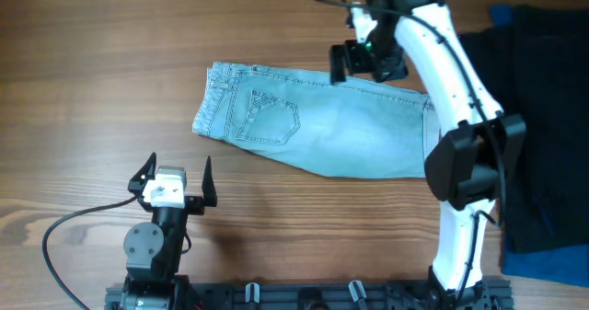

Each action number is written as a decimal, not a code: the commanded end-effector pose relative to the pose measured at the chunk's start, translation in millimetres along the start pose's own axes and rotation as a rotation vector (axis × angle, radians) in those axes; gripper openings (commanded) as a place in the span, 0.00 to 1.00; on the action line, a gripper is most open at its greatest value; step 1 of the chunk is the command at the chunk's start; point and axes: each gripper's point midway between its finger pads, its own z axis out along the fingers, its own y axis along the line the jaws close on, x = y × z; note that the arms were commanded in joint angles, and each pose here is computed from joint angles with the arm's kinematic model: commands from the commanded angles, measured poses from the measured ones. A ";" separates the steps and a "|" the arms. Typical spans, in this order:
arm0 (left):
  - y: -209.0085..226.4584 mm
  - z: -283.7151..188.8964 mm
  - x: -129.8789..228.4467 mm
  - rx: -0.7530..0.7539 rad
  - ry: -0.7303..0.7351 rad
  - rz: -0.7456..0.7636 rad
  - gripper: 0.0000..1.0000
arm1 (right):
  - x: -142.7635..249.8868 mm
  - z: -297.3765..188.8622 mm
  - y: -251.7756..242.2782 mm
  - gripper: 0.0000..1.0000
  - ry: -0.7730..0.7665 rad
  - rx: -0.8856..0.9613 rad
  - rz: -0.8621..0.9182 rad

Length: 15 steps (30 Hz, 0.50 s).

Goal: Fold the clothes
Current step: 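Pull the denim shorts left and lay them flat mid-table, then grasp the shorts' waistband corner with left gripper, hem corner with right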

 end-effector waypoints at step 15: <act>-44.3 -10.2 -44.1 0.271 -0.064 -0.063 1.00 | 2.8 -23.1 -78.6 1.00 -0.012 0.012 0.131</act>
